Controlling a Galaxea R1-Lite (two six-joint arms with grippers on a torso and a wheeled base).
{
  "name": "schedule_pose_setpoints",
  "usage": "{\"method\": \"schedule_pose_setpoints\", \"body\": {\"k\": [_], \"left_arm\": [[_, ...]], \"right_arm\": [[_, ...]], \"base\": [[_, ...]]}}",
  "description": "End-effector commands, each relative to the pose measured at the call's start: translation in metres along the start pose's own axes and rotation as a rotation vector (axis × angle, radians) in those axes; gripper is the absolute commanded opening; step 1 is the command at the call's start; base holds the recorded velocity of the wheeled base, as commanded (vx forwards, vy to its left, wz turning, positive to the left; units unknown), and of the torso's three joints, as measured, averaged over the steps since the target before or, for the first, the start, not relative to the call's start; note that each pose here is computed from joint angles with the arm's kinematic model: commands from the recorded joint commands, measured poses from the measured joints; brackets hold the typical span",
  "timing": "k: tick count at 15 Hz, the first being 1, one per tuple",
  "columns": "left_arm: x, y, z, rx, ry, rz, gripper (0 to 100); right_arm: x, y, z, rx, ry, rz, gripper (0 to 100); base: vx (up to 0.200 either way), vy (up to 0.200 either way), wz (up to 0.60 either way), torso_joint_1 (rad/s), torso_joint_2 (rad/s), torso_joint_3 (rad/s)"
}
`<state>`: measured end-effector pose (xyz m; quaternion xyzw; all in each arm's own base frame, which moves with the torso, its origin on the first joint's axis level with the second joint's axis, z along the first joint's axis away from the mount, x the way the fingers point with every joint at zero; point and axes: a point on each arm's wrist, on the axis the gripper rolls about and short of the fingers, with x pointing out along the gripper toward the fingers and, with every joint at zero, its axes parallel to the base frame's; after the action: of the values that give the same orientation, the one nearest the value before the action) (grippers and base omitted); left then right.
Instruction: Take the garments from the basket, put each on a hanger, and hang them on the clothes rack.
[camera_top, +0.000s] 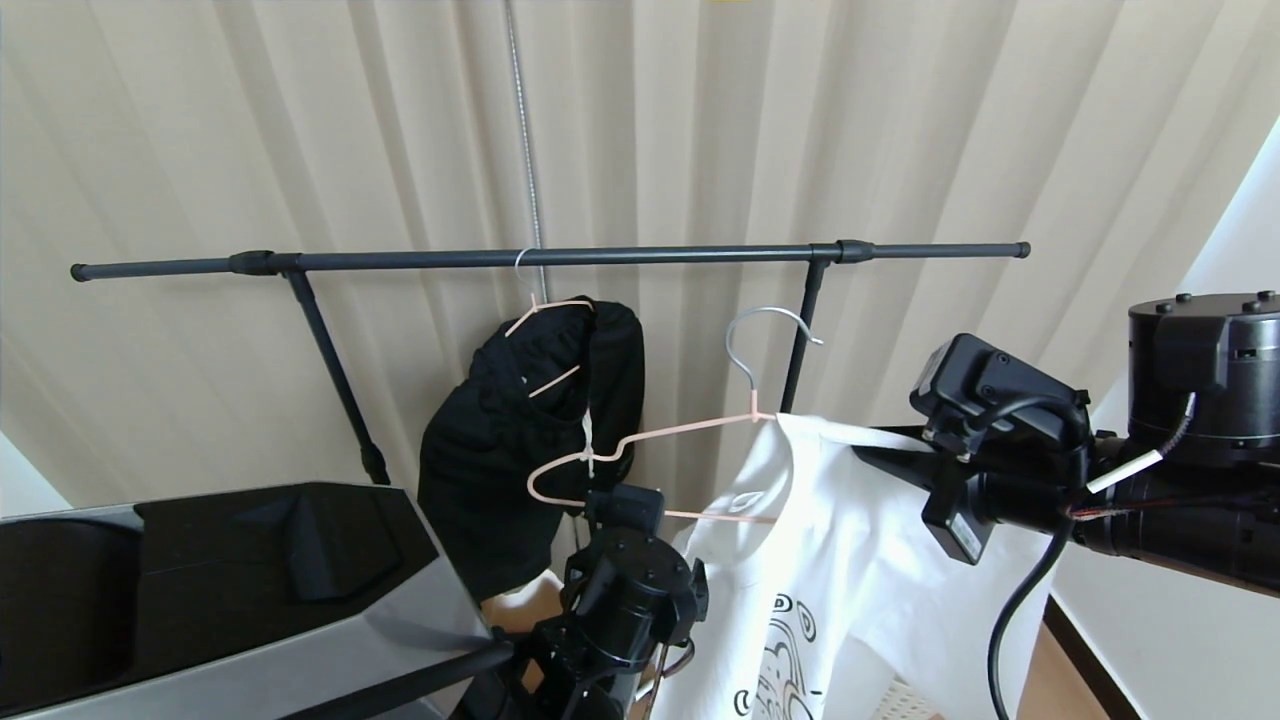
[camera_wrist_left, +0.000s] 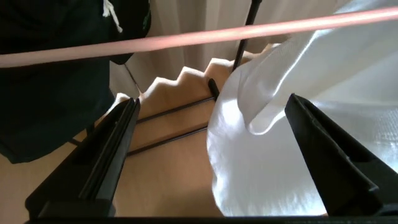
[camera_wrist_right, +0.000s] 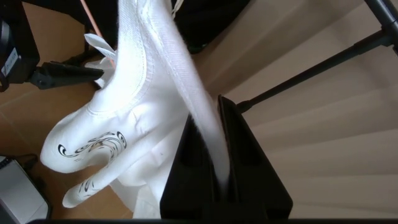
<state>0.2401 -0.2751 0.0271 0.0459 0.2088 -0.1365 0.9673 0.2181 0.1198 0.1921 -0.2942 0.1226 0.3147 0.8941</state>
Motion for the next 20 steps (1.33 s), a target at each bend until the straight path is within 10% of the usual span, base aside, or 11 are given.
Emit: {"method": "schedule_pose_setpoints", "body": {"k": [1, 20], "left_arm": [[0.009, -0.001, -0.007, 0.006, 0.014, 0.010, 0], [-0.029, 0.066, 0.054, -0.082, -0.122, 0.158, 0]], "right_arm": [[-0.003, -0.001, 0.002, -0.001, -0.010, -0.005, 0], [-0.007, -0.035, -0.029, 0.019, -0.024, 0.042, 0]], "base": [[0.000, 0.000, 0.00, 0.000, 0.00, 0.000], [0.000, 0.000, 0.00, 0.000, 0.00, 0.000]]}}
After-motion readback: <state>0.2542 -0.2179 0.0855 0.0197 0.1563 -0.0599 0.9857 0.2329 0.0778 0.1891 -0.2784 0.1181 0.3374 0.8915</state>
